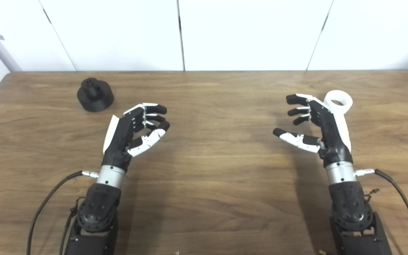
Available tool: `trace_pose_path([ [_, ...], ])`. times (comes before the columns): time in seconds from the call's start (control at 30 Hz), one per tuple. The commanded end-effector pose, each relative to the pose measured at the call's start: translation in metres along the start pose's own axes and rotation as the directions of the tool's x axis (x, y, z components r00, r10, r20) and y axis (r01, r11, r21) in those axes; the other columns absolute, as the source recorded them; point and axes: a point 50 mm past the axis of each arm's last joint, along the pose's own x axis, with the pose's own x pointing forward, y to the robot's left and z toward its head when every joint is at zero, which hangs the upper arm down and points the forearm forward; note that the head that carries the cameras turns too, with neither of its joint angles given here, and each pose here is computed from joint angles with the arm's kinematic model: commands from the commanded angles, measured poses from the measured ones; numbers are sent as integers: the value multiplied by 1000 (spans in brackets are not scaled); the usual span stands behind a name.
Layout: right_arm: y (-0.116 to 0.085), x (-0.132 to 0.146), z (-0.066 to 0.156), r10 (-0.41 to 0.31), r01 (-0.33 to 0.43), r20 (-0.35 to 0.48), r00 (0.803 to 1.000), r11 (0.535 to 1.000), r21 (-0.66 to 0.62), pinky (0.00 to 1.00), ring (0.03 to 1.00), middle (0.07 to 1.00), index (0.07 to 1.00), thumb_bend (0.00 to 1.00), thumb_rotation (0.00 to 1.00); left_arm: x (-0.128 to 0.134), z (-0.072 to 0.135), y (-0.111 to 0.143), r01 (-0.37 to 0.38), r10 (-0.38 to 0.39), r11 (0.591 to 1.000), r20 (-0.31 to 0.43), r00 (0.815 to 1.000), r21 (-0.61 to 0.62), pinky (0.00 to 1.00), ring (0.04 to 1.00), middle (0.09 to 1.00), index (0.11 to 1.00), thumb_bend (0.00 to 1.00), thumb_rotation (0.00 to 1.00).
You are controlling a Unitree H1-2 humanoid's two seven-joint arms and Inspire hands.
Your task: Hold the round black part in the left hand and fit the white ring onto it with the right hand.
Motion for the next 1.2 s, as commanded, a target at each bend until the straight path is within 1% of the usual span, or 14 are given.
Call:
trace_pose_path([
  [0.0, -7, 10, 17, -22, 23, 90, 996, 1000, -1, 499, 621, 720, 699, 567, 110, 11, 12, 5, 3, -4, 1000, 73, 997, 15, 478, 631, 684, 615, 525, 241],
  [0.33, -7, 11, 17, -19, 19, 86, 996, 1000, -1, 501, 620, 717, 696, 571, 130, 10, 12, 4, 2, -3, 1000, 69, 998, 13, 474, 626, 685, 617, 554, 287],
  [0.47, -12, 10, 14, -16, 15, 83, 996, 1000, 3, 505, 624, 721, 699, 569, 136, 10, 11, -2, 2, -1, 1000, 67, 998, -6, 475, 627, 686, 615, 546, 260],
  [0.57, -18, 9, 8, -11, 10, 82, 997, 1000, 10, 504, 627, 729, 710, 549, 115, 11, 10, -11, 4, -3, 1000, 63, 998, -27, 478, 642, 690, 608, 541, 230],
  [0.63, -23, 8, 5, -10, 9, 80, 997, 1000, 5, 502, 627, 732, 711, 544, 108, 12, 8, -15, 6, -5, 1000, 66, 998, -22, 487, 644, 694, 606, 535, 232],
  [0.77, -29, 8, -2, -11, 11, 78, 997, 1000, -1, 505, 627, 736, 706, 542, 143, 12, 5, -22, 16, -14, 1000, 68, 998, -20, 513, 638, 690, 607, 510, 193],
  [0.83, -31, 8, -4, -11, 10, 73, 997, 1000, 4, 506, 624, 734, 704, 548, 166, 12, 4, -23, 21, -19, 1000, 71, 997, -18, 529, 643, 691, 607, 508, 192],
  [0.87, -31, 8, -5, -10, 9, 71, 997, 1000, 8, 507, 622, 734, 704, 553, 185, 12, 3, -23, 22, -21, 1000, 71, 997, -18, 531, 640, 691, 605, 518, 212],
  [0.93, -31, 7, -7, -7, 7, 67, 998, 1000, 8, 507, 622, 734, 705, 556, 191, 12, 2, -23, 23, -21, 999, 74, 997, -23, 532, 639, 692, 605, 524, 221],
  [1.07, -31, 7, -9, -6, 5, 57, 998, 1000, 9, 518, 626, 734, 701, 563, 190, 12, 0, -24, 16, -13, 999, 74, 997, -38, 564, 660, 691, 600, 545, 182],
  [1.17, -31, 6, -9, -4, 4, 57, 998, 1000, 9, 521, 623, 729, 698, 565, 184, 11, 1, -24, 14, -12, 999, 73, 997, -30, 566, 662, 692, 598, 554, 166],
])
